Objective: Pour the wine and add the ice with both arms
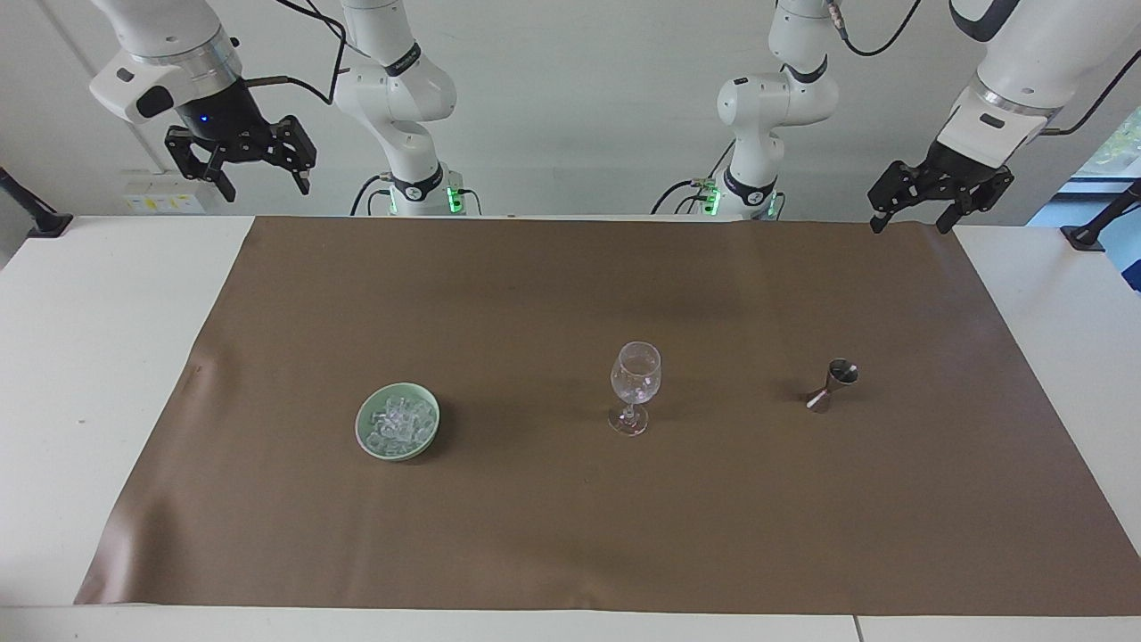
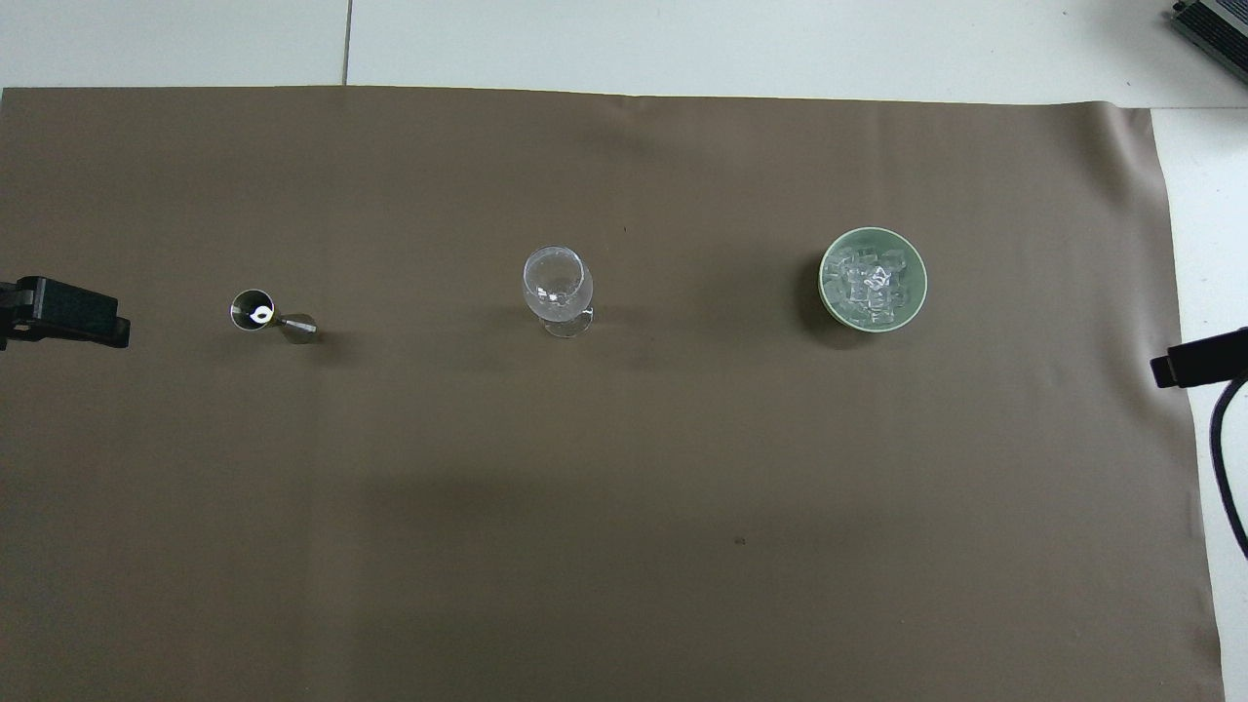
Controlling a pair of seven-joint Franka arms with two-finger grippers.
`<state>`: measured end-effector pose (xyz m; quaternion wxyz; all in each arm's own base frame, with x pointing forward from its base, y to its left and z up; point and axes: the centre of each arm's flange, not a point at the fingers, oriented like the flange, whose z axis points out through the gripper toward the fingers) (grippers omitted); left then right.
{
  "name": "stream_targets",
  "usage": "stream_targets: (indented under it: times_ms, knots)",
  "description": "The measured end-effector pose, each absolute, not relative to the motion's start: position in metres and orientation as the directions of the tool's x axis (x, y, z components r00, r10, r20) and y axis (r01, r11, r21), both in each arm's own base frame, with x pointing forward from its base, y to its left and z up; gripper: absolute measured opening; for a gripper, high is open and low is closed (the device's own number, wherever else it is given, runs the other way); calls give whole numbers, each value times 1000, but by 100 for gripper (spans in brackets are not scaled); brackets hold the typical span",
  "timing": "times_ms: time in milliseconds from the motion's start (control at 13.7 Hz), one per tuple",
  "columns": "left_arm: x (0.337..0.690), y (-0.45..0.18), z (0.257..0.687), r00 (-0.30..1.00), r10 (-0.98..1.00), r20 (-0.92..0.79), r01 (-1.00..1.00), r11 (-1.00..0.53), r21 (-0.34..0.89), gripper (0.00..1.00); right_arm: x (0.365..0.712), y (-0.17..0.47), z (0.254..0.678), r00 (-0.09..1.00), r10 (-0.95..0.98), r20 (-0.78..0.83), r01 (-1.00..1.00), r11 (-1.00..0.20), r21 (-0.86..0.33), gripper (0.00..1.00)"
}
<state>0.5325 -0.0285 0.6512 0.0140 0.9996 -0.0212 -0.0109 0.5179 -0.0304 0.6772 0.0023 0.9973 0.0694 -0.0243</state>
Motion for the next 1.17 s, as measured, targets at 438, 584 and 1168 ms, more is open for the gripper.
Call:
stream_targets:
  times_ms: [438, 584, 1168]
  knots:
    - [533, -30, 648, 999, -42, -27, -41, -998, 47, 100, 518, -30, 677, 989, 138, -49, 139, -990, 1, 100]
    - [533, -28, 646, 999, -23, -32, -22, -998, 54, 100, 518, -30, 677, 989, 138, -49, 139, -990, 1, 100]
    - [533, 37, 579, 948, 246, -200, 278, -949, 150, 100, 518, -30, 677, 989, 138, -49, 139, -990, 1, 100]
